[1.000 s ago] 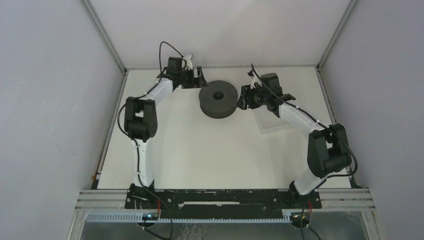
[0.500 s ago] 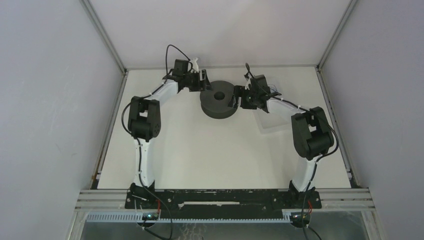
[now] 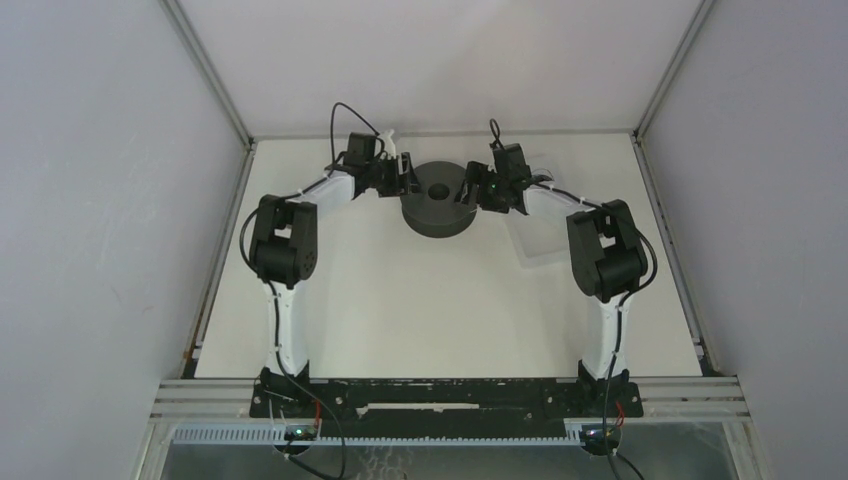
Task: Wrap the cables
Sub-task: Place the cable reel at the center of the board.
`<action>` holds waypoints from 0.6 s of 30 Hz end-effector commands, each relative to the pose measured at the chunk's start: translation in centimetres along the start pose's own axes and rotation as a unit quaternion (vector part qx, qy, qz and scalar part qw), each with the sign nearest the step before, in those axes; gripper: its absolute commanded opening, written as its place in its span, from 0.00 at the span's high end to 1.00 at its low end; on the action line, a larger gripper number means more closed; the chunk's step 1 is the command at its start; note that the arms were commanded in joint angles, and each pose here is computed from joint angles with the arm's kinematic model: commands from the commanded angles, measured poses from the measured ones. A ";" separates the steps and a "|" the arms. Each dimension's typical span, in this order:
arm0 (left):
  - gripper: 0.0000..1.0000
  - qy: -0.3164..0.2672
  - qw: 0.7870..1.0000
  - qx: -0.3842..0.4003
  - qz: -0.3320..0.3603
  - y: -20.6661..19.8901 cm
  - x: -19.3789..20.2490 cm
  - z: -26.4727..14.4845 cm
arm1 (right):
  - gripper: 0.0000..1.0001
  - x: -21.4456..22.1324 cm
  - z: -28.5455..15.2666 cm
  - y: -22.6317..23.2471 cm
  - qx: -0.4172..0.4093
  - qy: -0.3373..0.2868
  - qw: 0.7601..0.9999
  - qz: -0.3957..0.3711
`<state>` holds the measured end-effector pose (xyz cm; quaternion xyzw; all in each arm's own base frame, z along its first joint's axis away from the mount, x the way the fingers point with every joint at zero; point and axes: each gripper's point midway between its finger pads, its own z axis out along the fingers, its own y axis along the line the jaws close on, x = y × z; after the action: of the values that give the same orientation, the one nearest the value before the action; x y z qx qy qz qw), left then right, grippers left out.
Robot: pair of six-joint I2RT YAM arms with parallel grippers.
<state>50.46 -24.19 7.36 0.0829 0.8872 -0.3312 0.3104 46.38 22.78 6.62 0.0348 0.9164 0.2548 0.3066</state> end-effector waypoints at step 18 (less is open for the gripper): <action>0.31 -0.044 0.998 0.024 0.026 -3.3 -1.6 -2.1 | 0.11 0.3 2.6 1.3 -0.076 0.019 0.994 0.082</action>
<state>49.98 -24.57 7.02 0.0873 0.8847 -0.3312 0.3163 47.36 24.43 5.24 0.0823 0.9055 0.3142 0.2730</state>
